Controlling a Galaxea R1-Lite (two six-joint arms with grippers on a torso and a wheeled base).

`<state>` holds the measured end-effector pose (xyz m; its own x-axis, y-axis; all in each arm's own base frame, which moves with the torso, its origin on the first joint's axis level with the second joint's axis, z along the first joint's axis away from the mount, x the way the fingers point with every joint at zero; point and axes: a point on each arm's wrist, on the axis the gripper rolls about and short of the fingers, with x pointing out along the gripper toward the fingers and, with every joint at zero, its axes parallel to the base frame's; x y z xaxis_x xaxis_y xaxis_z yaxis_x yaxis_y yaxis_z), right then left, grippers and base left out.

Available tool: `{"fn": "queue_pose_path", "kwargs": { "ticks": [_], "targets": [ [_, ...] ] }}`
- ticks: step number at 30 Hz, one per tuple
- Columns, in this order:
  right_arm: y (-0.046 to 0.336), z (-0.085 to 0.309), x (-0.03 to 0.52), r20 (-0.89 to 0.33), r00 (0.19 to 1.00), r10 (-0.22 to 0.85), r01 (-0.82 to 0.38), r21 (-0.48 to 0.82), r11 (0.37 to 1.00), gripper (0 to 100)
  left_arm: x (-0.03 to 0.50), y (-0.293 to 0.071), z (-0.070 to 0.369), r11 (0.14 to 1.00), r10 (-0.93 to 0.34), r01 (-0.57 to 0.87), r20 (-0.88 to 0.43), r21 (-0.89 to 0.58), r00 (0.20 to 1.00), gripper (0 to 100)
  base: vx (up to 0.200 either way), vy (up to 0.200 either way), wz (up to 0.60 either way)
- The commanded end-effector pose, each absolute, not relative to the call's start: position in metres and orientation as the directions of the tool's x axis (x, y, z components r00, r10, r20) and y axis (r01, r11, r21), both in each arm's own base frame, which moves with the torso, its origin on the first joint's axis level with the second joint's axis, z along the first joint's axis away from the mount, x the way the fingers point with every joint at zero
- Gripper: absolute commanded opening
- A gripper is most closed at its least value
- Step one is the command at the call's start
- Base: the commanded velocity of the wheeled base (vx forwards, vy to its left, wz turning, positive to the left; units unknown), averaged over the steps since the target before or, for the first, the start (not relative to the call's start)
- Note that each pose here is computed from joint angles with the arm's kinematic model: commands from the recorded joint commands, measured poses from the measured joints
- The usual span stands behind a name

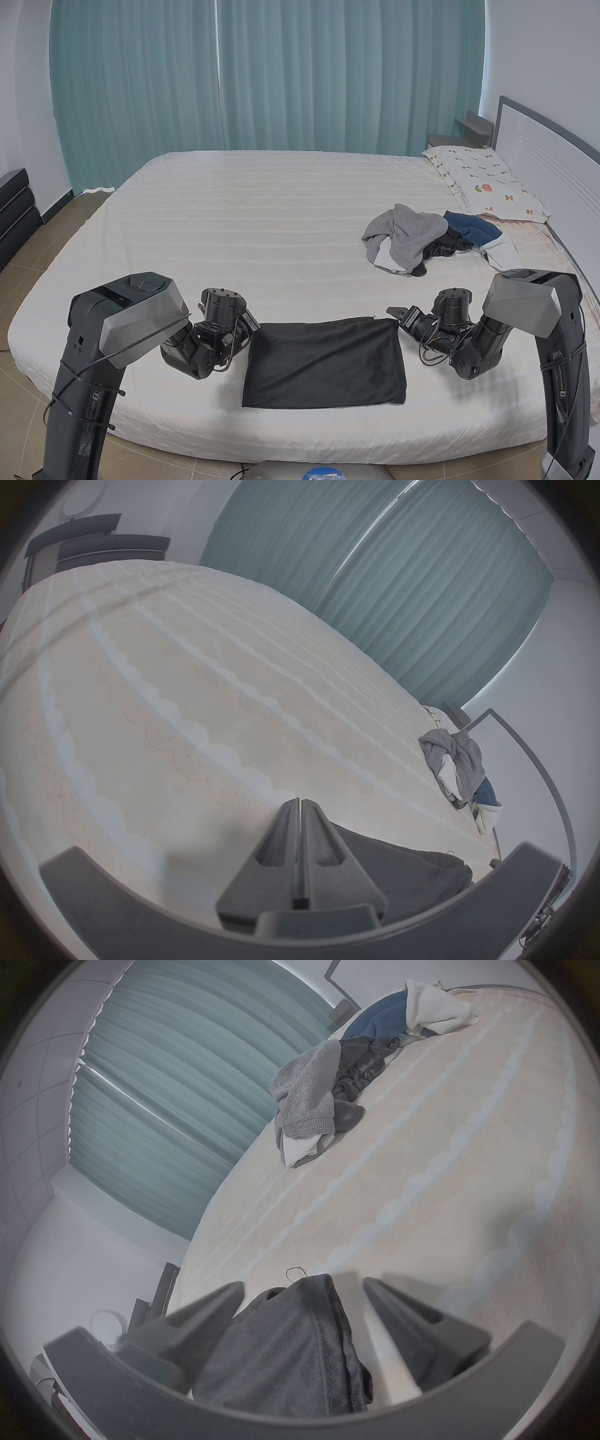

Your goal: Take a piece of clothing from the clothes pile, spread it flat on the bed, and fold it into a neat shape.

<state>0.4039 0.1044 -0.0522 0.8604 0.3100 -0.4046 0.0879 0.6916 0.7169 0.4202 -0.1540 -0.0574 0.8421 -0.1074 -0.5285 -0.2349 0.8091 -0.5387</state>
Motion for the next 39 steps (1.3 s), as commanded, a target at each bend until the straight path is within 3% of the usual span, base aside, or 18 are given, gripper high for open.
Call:
{"fn": "queue_pose_path", "kwargs": {
  "ticks": [1, 9, 15, 23, 39],
  "targets": [
    [0.104, -0.052, 0.401, -0.41, 0.857, 0.312, 0.091, 0.716, 0.692, 100, 0.42, -0.154, -0.058, 0.809, -0.11, -0.234, -0.53, -0.539, 0.841, 100, 0.0, 0.0, 0.0],
    [0.101, -0.026, 0.37, -0.425, 0.832, 0.355, 0.058, 0.704, 0.708, 100, 0.42, -0.154, -0.058, 0.809, -0.111, -0.233, -0.53, -0.539, 0.841, 100, 0.0, 0.0, 0.0],
    [0.094, -0.016, 0.318, -0.506, 0.681, 0.53, -0.08, 0.667, 0.74, 100, 0.42, -0.154, -0.057, 0.81, -0.1, -0.237, -0.525, -0.536, 0.845, 100, 0.0, 0.0, 0.0],
    [0.105, -0.025, 0.292, -0.568, 0.599, 0.565, -0.147, 0.615, 0.775, 100, 0.413, -0.152, -0.055, 0.769, -0.114, -0.23, -0.482, -0.597, 0.869, 100, 0.0, 0.0, 0.0],
    [0.108, -0.041, 0.284, -0.613, 0.562, 0.555, -0.191, 0.557, 0.808, 100, 0.414, -0.152, -0.058, 0.777, -0.111, -0.227, -0.483, -0.587, 0.869, 100, 0.0, 0.0, 0.0]
  ]
}}
